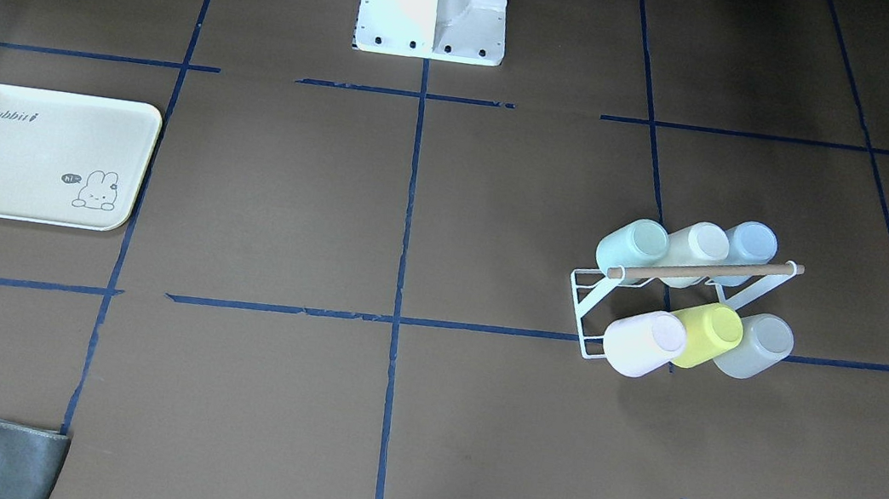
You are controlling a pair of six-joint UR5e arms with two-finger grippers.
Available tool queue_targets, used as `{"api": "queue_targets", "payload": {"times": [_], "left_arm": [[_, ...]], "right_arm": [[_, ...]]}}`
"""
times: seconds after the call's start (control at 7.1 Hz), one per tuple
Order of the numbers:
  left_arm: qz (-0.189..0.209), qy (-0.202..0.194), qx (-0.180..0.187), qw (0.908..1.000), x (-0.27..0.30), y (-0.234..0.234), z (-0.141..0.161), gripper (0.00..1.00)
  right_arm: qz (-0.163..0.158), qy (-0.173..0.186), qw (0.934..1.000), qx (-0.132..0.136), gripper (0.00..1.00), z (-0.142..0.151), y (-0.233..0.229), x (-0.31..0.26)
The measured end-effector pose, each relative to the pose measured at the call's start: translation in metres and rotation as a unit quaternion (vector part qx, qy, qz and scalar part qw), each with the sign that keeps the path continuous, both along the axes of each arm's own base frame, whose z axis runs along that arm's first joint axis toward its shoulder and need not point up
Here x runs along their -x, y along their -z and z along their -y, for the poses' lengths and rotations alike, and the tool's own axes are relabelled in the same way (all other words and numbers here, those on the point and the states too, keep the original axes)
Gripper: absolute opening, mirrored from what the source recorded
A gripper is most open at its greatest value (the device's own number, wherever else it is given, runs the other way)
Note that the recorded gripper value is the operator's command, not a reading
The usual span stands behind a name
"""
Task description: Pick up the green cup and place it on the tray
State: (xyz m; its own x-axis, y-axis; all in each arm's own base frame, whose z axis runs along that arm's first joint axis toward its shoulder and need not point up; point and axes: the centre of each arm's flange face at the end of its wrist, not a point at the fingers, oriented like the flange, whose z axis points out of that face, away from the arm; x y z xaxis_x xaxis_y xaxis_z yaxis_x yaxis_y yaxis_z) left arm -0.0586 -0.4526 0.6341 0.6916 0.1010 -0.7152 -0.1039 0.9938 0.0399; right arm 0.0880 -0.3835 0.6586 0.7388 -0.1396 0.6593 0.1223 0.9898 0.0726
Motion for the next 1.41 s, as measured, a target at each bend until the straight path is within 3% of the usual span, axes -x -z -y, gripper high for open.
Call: {"api": "queue_targets", "payload": {"times": [0.42,0.7,1.13,1.41], "left_arm": [[0.000,-0.012,0.010,0.9999,-0.011,-0.006,-0.002,1.00],[0.000,-0.014,0.008,0.9999,-0.013,-0.005,0.000,1.00],[0.002,-0.014,0.013,0.9998,-0.013,-0.008,-0.002,1.00],[0.004,-0.015,0.017,0.9997,-0.013,-0.011,-0.003,1.00]], "right_arm": [[0.004,0.046,0.9985,-0.029,1.00,0.045,0.025,0.043],[0.023,0.029,0.9988,-0.033,1.00,0.062,0.043,0.052],[0.055,0.022,0.9964,-0.061,1.00,0.067,0.047,0.060],[0.070,-0.005,0.9966,-0.044,0.99,0.064,0.037,0.076]]}}
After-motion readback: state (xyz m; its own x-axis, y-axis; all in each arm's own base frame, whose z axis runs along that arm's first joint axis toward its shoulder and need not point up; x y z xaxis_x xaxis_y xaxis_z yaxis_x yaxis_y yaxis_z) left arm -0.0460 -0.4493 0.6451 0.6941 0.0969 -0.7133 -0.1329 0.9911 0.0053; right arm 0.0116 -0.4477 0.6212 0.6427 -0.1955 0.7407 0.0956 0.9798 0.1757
